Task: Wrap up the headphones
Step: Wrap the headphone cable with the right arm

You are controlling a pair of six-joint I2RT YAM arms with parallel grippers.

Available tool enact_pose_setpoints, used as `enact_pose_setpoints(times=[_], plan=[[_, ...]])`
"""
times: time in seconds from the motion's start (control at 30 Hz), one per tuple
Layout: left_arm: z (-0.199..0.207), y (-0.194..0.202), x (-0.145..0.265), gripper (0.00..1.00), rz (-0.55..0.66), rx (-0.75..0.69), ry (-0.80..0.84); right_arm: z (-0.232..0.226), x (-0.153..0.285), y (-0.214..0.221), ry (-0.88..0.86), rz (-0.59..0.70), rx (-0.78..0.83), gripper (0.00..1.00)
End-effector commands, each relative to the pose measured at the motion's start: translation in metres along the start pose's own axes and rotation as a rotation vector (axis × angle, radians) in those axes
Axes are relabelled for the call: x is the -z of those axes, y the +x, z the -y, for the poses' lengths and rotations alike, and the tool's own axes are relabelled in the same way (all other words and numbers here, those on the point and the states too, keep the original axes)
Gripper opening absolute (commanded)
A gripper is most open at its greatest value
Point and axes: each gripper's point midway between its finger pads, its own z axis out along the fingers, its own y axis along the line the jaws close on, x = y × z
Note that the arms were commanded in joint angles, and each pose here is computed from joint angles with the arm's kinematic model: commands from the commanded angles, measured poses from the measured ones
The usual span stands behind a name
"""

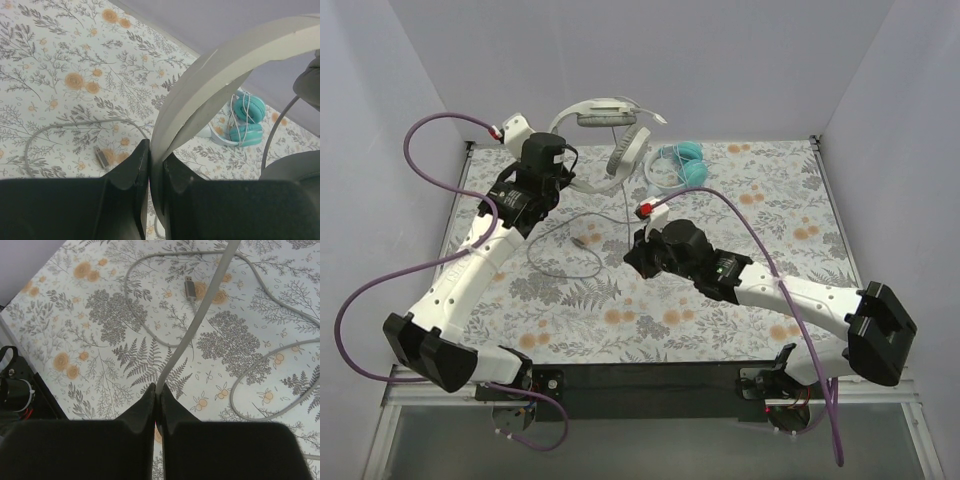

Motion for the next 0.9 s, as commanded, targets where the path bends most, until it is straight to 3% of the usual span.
enact_pose_setpoints(times=[0.0, 0.17, 0.33, 0.47, 0.87], plan=[[0.014, -0.034, 0.01, 0.0, 0.123, 0.076, 0.028, 0.009, -0.007, 0.003, 0.088, -0.054, 0.035, 0.06], [0.012, -0.015, -0.003, 0.0, 0.127, -0.04, -0.06, 0.017, -0.011, 0.009, 0.224, -0.166, 0.142, 0.02], [0.0, 0.012, -0.007, 0.0, 0.141, -0.158, -0.149, 0.03, 0.007, -0.006, 0.358, -0.163, 0.213, 0.02], [-0.005, 0.025, -0.003, 0.0, 0.157, -0.231, -0.181, 0.045, 0.03, -0.02, 0.46, -0.123, 0.235, 0.02], [0.016, 0.08, 0.017, 0.0, 0.158, -0.481, -0.206, 0.048, 0.07, -0.073, 0.527, 0.036, 0.234, 0.06]])
